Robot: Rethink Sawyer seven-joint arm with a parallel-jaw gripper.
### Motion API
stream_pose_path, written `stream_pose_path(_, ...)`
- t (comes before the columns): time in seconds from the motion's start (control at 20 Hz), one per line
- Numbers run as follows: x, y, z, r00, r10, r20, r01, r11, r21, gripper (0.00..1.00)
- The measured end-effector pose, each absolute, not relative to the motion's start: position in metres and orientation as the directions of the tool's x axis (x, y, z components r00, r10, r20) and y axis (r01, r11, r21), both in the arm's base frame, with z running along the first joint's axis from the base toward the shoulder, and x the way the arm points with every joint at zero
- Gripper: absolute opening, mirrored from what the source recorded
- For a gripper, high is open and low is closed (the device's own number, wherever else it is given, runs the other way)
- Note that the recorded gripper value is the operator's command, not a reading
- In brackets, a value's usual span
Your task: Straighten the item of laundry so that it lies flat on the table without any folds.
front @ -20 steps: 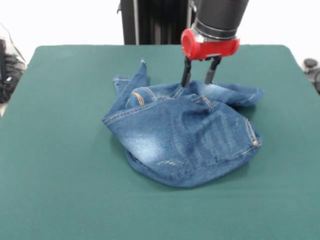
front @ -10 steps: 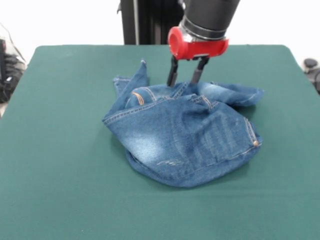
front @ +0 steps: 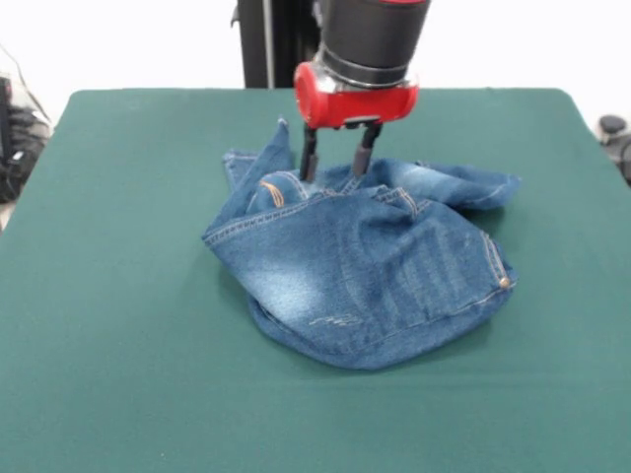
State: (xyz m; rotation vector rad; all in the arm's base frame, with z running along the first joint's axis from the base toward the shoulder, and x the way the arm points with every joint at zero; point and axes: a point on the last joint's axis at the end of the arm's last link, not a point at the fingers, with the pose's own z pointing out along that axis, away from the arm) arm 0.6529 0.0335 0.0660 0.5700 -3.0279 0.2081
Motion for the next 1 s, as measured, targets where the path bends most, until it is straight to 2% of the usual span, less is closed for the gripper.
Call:
stream_pose_path(0.45, 0.668, -0.014, 0.07, -0.948, -0.316, 0.035, -0.317, 0.946, -0.072, 1.0)
stream_pose_path(1.0, 0.69, -0.035, 0.071, -0.937, -0.348, -0.021, -0.348, 0.937, -0.022, 1.0)
